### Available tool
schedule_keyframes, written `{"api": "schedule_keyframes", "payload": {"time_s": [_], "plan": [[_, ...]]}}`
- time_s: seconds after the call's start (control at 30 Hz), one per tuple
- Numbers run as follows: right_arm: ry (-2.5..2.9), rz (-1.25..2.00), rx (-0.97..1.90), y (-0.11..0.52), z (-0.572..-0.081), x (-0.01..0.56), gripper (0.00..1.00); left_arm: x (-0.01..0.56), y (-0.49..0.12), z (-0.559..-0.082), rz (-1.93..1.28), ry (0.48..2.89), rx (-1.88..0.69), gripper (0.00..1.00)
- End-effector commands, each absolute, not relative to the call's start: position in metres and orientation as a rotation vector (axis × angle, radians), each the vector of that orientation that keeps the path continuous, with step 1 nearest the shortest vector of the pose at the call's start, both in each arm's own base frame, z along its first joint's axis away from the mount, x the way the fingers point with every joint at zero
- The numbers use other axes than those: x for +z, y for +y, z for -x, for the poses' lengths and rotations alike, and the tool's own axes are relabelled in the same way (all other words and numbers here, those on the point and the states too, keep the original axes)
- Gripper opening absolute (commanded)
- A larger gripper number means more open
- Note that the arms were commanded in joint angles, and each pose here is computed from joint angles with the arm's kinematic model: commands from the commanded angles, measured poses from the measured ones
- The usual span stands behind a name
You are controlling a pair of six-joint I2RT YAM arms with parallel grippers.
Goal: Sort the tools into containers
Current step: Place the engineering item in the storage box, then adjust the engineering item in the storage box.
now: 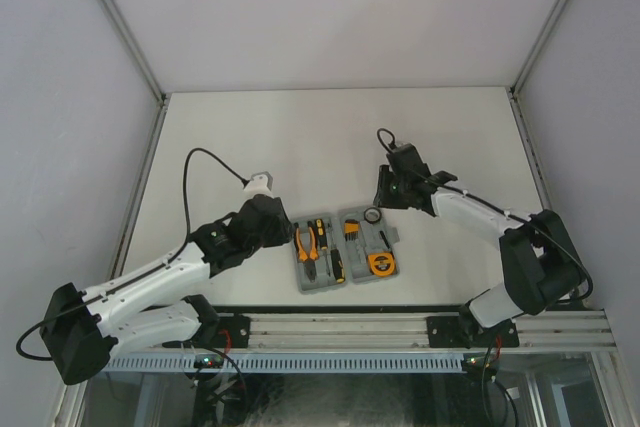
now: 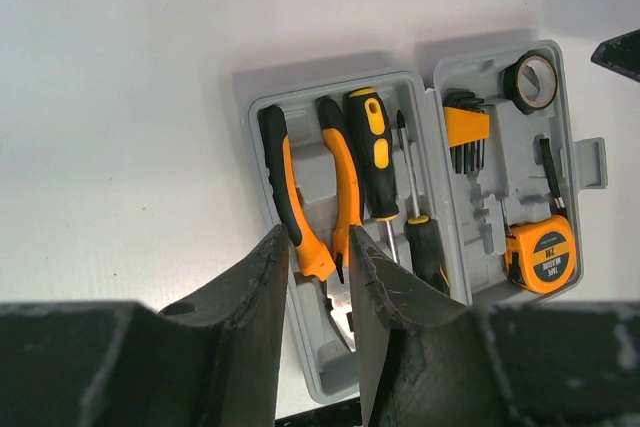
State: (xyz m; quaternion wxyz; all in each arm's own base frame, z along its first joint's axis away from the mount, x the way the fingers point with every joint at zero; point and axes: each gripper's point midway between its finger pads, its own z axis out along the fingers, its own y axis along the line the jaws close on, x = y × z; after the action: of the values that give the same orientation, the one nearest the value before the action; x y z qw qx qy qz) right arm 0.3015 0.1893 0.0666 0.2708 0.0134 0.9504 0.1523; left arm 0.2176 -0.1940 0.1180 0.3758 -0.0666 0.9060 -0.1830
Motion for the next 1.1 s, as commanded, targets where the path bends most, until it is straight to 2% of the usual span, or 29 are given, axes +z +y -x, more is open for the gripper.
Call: {"api": "schedule_keyframes", "payload": {"time_s": [0.0,0.4,0.53,1.07], "plan": [[2.489,0.099,0.331,0.201,-0.312,0.092,0.35,0.119,-0.194,-0.223,0.194,2.29,-0.483,0.35],[2.461,0.195,0.279,0.21,-0.316,0.097,0.47,0.115,-0.183,-0.228,0.205,2.294,-0.484,0.36],[2.473,0.191,0.28,0.208,-0.316,0.094,0.54,0.113,-0.181,-0.228,0.207,2.298,-0.487,0.36],[2.582,0.177,0.319,0.213,-0.317,0.069,0.5,0.105,-0.182,-0.228,0.2,2.316,-0.493,0.34]]}}
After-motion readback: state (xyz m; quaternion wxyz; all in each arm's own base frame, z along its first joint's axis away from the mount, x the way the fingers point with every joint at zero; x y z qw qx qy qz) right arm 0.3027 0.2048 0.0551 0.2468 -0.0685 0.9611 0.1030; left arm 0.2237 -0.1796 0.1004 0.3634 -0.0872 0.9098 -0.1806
